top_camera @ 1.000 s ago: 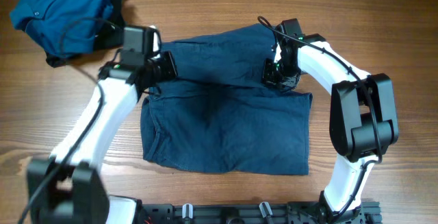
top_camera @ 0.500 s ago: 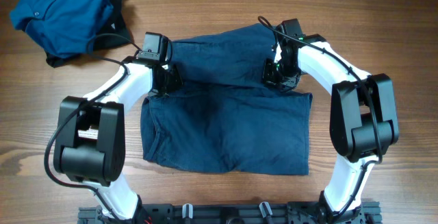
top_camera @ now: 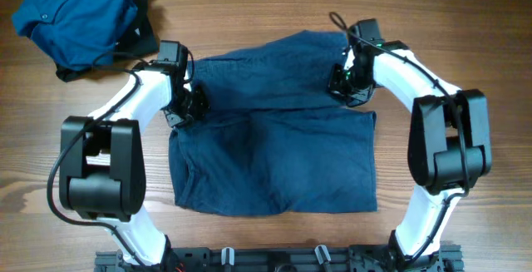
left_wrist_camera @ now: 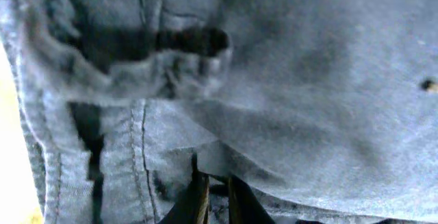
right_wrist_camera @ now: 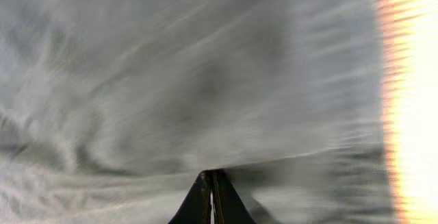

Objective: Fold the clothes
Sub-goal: 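Move both grippers inward along the trousers' top edge and press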

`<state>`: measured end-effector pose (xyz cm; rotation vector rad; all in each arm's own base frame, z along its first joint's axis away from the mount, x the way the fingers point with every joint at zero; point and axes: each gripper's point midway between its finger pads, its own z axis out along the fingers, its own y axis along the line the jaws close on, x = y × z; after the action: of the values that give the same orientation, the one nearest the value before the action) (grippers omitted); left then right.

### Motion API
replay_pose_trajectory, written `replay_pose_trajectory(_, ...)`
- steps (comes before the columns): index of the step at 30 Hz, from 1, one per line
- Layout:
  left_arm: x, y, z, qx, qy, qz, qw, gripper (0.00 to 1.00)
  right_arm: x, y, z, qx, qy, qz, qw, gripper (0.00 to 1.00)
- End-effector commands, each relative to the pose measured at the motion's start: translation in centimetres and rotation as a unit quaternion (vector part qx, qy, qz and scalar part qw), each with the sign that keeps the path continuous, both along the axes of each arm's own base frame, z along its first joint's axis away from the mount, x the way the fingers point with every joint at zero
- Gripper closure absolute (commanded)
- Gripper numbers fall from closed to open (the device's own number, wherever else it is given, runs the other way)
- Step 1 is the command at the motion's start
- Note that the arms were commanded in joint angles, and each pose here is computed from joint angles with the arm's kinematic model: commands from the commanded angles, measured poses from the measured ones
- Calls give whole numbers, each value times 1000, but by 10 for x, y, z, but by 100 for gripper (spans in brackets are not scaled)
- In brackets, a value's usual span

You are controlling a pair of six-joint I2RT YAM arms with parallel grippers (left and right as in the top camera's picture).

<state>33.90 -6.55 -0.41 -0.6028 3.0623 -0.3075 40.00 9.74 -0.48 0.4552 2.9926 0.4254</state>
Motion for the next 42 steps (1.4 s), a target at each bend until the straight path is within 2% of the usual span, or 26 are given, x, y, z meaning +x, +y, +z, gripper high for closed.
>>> replay_pose_trajectory(1, -47, 20, -37, 33, 98, 15, 995, 88, -8, -50, -27, -61, 38, -48, 996, 96)
replay_pose_trajectory(5, -44, 20, -32, 33, 90, 13, 995, 91, -3, -59, -17, -61, 36, -55, 996, 96)
replay_pose_trajectory(7, -38, 19, -23, 31, 72, 11, 997, 96, 2, -60, -5, -61, 23, -48, 997, 96)
replay_pose_trajectory(9, -31, 18, -9, 29, 51, 10, 998, 96, 7, -59, 10, -59, 8, -49, 997, 96)
replay_pose_trajectory(14, -23, 18, 47, 23, -20, 12, 999, 95, 24, -56, 77, -48, -67, -50, 995, 96)
replay_pose_trajectory(20, -16, 19, 115, 17, -129, 22, 991, 95, 36, -12, 167, 25, -191, 27, 981, 96)
replay_pose_trajectory(23, -3, 15, 135, 11, -182, 19, 983, 94, 39, 29, 185, 61, -231, 80, 968, 94)
replay_pose_trajectory(26, 12, 4, 136, -5, -206, 11, 979, 92, 41, 67, 179, 72, -242, 118, 960, 91)
replay_pose_trajectory(30, 18, -23, 114, -39, -182, -12, 982, 89, 40, 121, 142, 84, -228, 171, 955, 87)
replay_pose_trajectory(34, 32, -46, 94, -52, -185, -36, 981, 88, 28, 151, 87, 95, -174, 204, 959, 91)
replay_pose_trajectory(36, 40, -68, 86, -87, -190, -55, 976, 90, 21, 163, 63, 113, -146, 216, 959, 96)
replay_pose_trajectory(39, 47, -87, 73, -117, -186, -59, 974, 96, 15, 174, 42, 127, -125, 223, 959, 96)
replay_pose_trajectory(42, 53, -95, 49, -121, -172, -45, 977, 96, 12, 181, 36, 133, -117, 219, 960, 96)
